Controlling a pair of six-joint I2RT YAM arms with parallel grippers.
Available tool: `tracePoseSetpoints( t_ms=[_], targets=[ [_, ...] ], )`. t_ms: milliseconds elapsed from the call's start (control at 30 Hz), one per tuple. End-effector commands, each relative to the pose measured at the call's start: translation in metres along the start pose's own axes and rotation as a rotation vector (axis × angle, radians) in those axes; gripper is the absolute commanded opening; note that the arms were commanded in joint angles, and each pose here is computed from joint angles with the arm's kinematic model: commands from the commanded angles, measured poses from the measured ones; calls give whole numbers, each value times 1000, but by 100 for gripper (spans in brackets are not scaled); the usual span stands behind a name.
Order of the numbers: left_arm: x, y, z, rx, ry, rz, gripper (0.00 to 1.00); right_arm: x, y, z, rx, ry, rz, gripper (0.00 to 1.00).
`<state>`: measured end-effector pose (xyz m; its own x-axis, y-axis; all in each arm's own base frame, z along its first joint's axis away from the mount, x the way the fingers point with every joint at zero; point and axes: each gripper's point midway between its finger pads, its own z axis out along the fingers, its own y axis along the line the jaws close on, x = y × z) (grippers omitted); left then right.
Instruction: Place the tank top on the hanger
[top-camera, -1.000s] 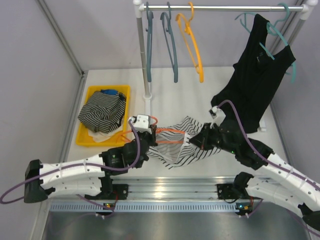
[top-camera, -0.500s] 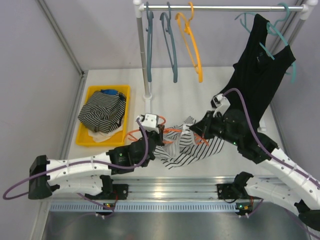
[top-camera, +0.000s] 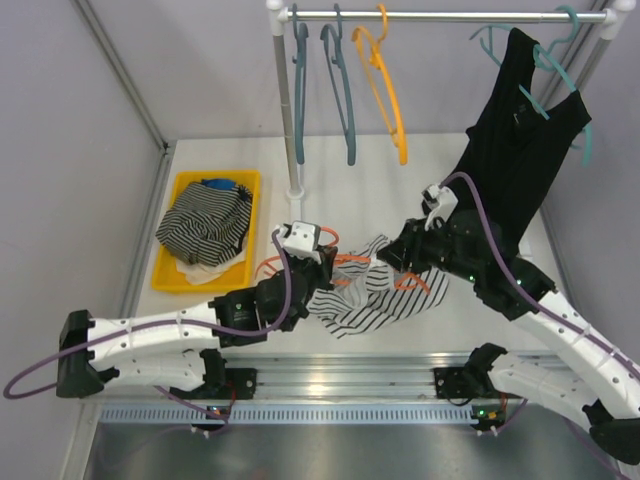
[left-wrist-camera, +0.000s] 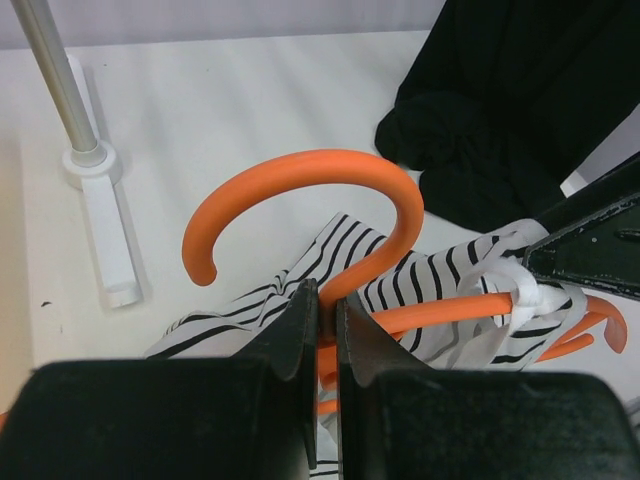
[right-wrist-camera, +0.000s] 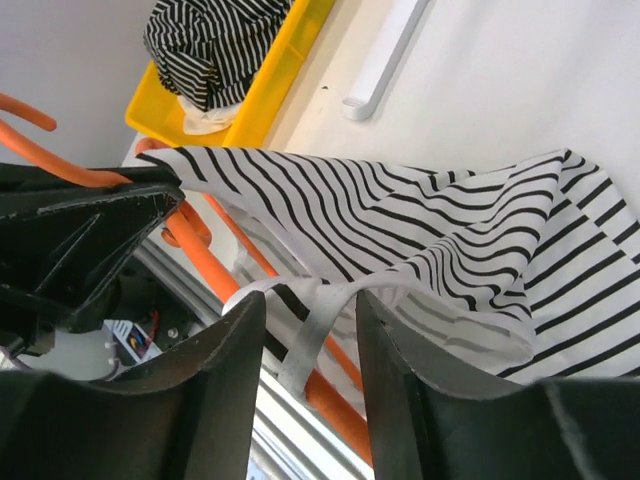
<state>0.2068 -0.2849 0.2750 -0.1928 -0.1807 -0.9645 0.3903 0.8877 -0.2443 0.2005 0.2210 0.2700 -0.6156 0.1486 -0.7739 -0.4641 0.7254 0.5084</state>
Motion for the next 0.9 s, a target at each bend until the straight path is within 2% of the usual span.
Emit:
tracePoseSetpoints(
  t_ms=[0, 167, 267, 367, 567, 867],
  targets=[
    [-35, -14, -6, 53, -51, -66, 0, -21, 12, -13, -56, -54, -125, 43],
    [-39, -15, -12, 81, -45, -58, 0, -34, 6, -36, -22, -130, -237, 56],
    [-41, -17, -17, 121, -39, -46, 0, -36, 15, -48, -75, -155, -320, 62],
    [-45, -20, -21, 154, -29, -32, 0, -22, 30, -52, -195, -103, -384, 63],
    [-42, -27, -25, 198, 8, -2, 0, 4, 42, -50, -310, -7, -455, 65],
    [-45, -28, -26, 205, 6, -2, 0, 31, 48, -38, -356, 83, -469, 66]
  ],
)
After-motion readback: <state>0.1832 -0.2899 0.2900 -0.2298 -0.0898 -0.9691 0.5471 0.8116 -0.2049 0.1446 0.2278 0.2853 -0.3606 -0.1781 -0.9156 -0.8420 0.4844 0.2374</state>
